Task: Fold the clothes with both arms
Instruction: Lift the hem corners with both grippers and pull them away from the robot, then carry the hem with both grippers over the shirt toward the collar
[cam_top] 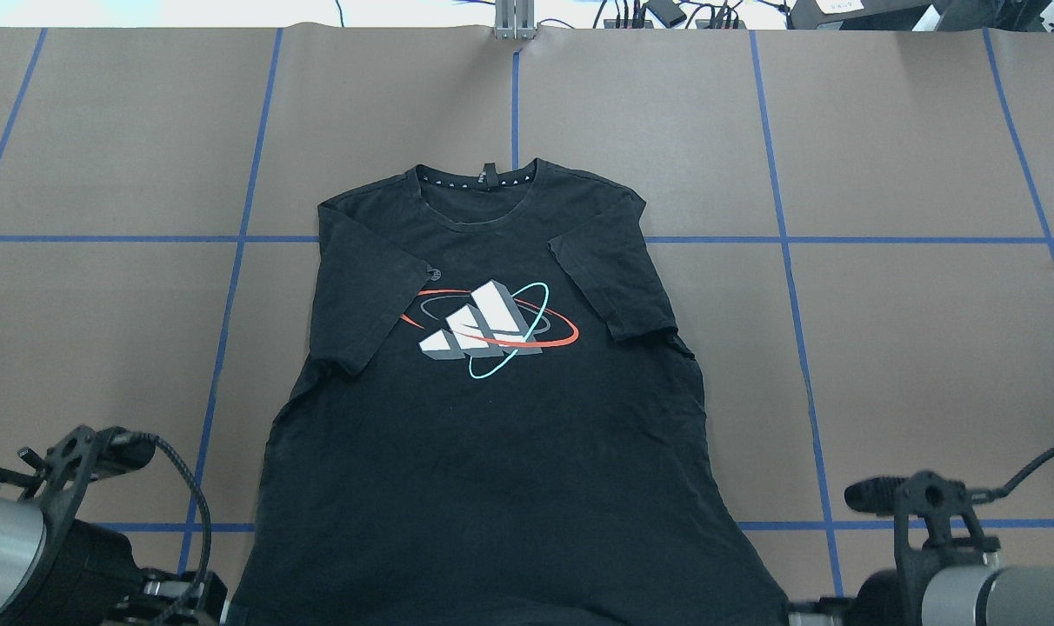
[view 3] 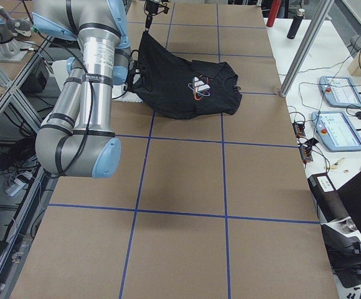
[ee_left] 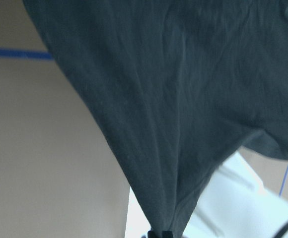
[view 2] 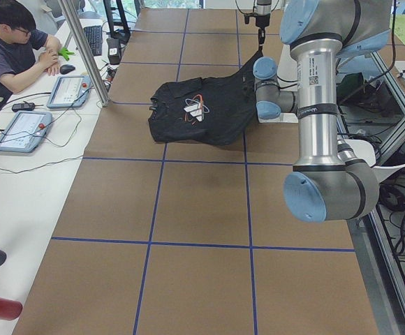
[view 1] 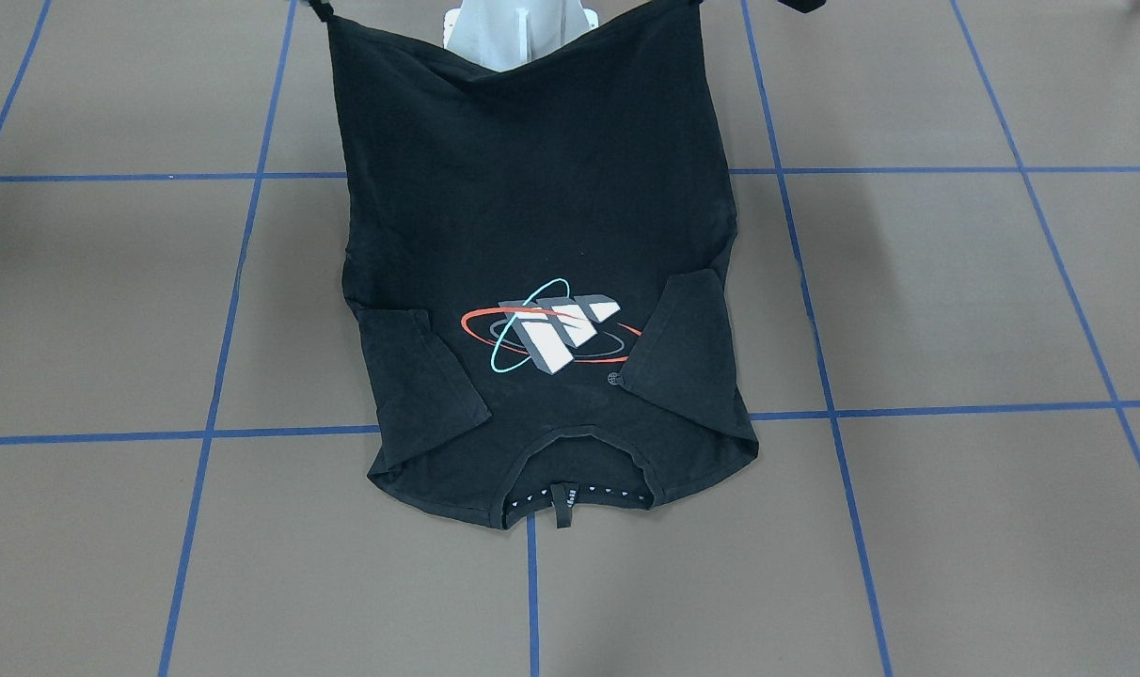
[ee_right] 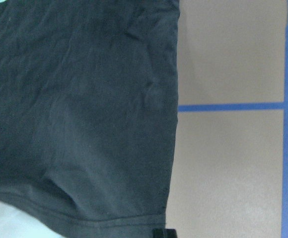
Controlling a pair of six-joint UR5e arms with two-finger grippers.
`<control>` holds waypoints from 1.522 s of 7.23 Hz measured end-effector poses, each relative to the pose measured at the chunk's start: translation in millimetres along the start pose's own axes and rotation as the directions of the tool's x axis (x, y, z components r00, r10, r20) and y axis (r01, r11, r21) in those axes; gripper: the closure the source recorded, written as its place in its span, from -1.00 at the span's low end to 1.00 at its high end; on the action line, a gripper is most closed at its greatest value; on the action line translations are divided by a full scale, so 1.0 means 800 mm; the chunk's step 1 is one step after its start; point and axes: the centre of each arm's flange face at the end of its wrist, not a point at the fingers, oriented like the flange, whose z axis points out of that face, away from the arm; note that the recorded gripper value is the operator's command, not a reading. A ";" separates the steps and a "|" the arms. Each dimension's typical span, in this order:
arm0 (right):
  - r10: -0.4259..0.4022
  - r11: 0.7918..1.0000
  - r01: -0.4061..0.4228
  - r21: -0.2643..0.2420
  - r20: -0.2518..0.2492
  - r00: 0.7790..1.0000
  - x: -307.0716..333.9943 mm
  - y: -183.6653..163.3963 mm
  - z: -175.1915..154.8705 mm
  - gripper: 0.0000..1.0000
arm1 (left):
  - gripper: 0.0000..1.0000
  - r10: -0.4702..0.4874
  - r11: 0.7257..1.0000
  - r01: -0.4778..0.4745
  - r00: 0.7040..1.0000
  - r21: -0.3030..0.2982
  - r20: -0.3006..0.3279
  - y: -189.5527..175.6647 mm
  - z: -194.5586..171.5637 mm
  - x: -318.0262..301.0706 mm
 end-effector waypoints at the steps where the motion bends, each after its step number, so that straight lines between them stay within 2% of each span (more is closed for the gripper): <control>1: 0.023 0.998 -0.022 0.057 -0.009 1.000 0.000 -0.033 0.007 1.00 | 1.00 -0.022 0.998 0.021 1.000 0.052 0.005 -0.027 0.000 -0.006; 2: 0.048 0.992 -0.046 0.114 -0.016 0.999 -0.004 -0.069 0.023 1.00 | 1.00 -0.044 0.992 0.044 0.999 0.115 0.000 -0.063 -0.002 -0.007; 4: 0.094 0.977 -0.089 0.194 -0.019 0.995 -0.018 -0.132 0.042 1.00 | 1.00 -0.068 0.970 0.074 0.997 0.230 -0.035 -0.125 -0.025 0.000; 7: 0.121 0.963 -0.111 0.247 -0.029 0.992 -0.030 -0.206 0.013 1.00 | 1.00 -0.072 0.934 0.097 0.994 0.345 -0.085 -0.179 -0.069 0.015; 11: 0.175 0.943 -0.162 0.290 -0.017 0.984 -0.050 -0.307 0.007 1.00 | 1.00 -0.094 0.888 0.120 0.992 0.445 -0.081 -0.265 -0.087 0.014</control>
